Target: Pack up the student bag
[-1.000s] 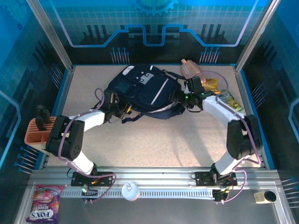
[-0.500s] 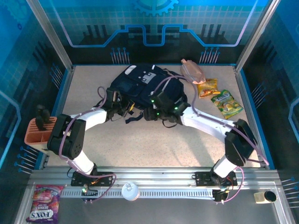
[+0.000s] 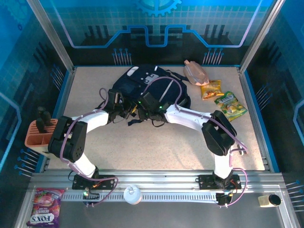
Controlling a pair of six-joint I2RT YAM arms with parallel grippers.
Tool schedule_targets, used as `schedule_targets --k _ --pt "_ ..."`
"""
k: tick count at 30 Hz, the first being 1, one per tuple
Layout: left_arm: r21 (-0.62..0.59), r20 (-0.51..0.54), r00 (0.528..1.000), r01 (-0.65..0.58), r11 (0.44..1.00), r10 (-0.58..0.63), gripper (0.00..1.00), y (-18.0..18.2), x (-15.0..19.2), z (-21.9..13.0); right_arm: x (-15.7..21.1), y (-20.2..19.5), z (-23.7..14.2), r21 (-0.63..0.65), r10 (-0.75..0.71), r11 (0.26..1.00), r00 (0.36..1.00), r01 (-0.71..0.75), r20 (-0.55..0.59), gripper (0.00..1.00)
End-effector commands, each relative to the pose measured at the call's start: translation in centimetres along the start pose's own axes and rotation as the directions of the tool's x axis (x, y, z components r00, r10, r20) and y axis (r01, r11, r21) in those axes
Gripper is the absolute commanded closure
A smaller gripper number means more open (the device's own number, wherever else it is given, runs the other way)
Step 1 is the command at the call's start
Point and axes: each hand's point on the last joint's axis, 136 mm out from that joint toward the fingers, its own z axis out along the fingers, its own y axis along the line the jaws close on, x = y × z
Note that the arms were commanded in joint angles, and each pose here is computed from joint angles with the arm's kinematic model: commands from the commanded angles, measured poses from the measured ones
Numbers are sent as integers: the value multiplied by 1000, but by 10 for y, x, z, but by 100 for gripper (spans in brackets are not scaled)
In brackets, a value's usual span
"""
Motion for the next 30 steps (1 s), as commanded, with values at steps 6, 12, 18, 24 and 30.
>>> schedule_targets --k 6,12,18,24,30 --pt "117 -113 991 -51 992 65 100 -38 25 -7 -14 -28 10 170 47 984 998 -53 43 69" --pt "117 -113 991 -57 992 70 100 -39 25 -8 -10 -21 -6 132 46 990 998 -51 37 68" --pt "119 -115 991 -58 991 71 100 -40 24 -5 10 -11 -19 39 71 997 997 -71 3 69" --pt "122 -117 991 -54 991 68 100 -41 25 -5 14 -13 -1 74 54 996 998 -53 -18 71" --pt "120 -120 990 -54 991 68 100 -40 27 -8 -2 -21 12 181 28 983 1000 -27 2 71"
